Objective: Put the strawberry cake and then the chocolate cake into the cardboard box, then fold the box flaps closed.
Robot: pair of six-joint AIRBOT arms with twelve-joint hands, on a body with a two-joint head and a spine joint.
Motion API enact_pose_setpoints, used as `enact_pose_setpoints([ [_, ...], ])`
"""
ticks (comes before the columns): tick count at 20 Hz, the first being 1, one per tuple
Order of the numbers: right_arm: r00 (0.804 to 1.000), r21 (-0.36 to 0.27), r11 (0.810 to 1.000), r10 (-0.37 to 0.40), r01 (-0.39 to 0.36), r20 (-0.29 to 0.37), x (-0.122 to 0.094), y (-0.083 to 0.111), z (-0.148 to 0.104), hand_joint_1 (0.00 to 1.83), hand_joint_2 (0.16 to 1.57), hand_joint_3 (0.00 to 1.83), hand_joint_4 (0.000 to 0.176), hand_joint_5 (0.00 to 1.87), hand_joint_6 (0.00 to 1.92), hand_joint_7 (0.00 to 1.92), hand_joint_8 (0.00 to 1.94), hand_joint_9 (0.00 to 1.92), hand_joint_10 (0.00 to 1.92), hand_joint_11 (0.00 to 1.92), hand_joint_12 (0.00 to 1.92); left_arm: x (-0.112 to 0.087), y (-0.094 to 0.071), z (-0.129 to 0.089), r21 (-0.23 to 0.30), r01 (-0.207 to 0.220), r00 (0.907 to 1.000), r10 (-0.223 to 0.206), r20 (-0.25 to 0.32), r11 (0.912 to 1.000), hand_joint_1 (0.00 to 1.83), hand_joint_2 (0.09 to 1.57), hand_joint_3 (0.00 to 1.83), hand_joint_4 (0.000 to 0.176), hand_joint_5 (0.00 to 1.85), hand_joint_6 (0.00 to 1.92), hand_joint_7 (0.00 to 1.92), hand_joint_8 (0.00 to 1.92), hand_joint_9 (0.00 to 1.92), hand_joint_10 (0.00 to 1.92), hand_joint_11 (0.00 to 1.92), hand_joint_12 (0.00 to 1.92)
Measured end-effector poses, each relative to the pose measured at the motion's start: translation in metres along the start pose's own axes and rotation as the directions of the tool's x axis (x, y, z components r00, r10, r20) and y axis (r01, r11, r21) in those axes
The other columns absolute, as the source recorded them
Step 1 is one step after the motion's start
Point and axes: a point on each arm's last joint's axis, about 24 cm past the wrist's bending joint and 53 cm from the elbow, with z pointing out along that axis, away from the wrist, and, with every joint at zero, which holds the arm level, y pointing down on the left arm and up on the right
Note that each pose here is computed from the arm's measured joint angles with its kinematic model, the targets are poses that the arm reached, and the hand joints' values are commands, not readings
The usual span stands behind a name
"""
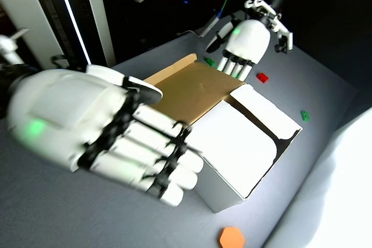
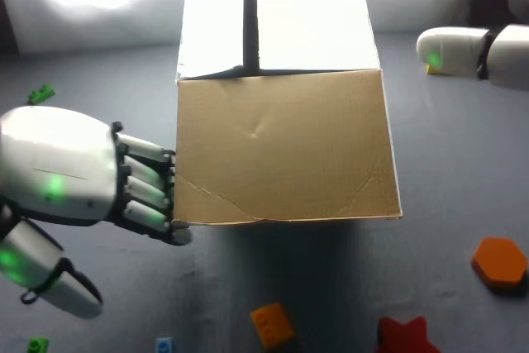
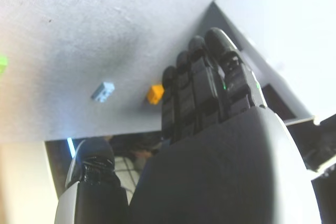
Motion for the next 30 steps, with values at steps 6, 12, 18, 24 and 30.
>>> enact_pose_setpoints([
  [6,0.985,0.127,0.977,0.17,-0.173,0.03,-0.004,-0.037,-0.002,0.0,1.19,0.0,0.0,0.13,0.01,0.18,0.0,0.19,0.01,0.0,0.78,-0.015,-0.031,0.02,0.056,-0.02,0.9994,0.019,0.029,0.9983,0.06,1.17,0.0,0.0,0.28,0.0,0.3,0.0,0.33,0.0,0.0,1.01],
  [12,0.986,0.125,0.978,0.165,-0.167,0.023,-0.001,-0.036,-0.002,0.0,1.2,0.01,0.0,0.13,0.0,0.2,0.0,0.2,0.01,0.0,0.74,-0.073,-0.042,-0.015,0.064,-0.02,0.987,0.009,0.16,0.9977,0.13,1.18,0.0,0.0,0.31,0.01,0.33,0.01,0.34,0.01,0.0,0.99],
  [18,0.988,0.118,0.981,0.15,-0.152,0.023,-0.001,-0.035,-0.002,0.01,1.2,0.0,0.0,0.12,0.0,0.2,0.0,0.19,0.01,0.0,0.7,-0.141,-0.047,-0.054,0.08,-0.083,0.9557,0.056,0.289,0.9933,0.06,1.18,0.0,0.0,0.27,0.0,0.32,0.0,0.34,0.0,0.0,0.99],
  [24,0.994,0.09,0.99,0.105,-0.106,0.011,0.004,-0.028,-0.001,0.01,1.2,0.0,0.0,0.13,0.0,0.19,0.0,0.19,0.0,0.0,0.75,-0.201,-0.018,-0.023,0.065,-0.141,0.9382,0.113,0.327,0.9878,0.05,1.18,0.0,0.0,0.25,0.0,0.32,0.0,0.34,0.0,0.0,0.98],
  [30,1.0,0.036,0.999,0.007,-0.006,-0.011,0.009,-0.016,-0.001,0.02,1.2,0.0,0.0,0.11,0.0,0.17,0.0,0.18,0.01,0.0,0.58,-0.18,0.04,0.011,0.002,-0.059,0.964,0.057,0.26,0.9982,0.09,1.17,0.0,0.0,0.27,0.0,0.32,0.0,0.34,0.0,0.0,0.97],
])
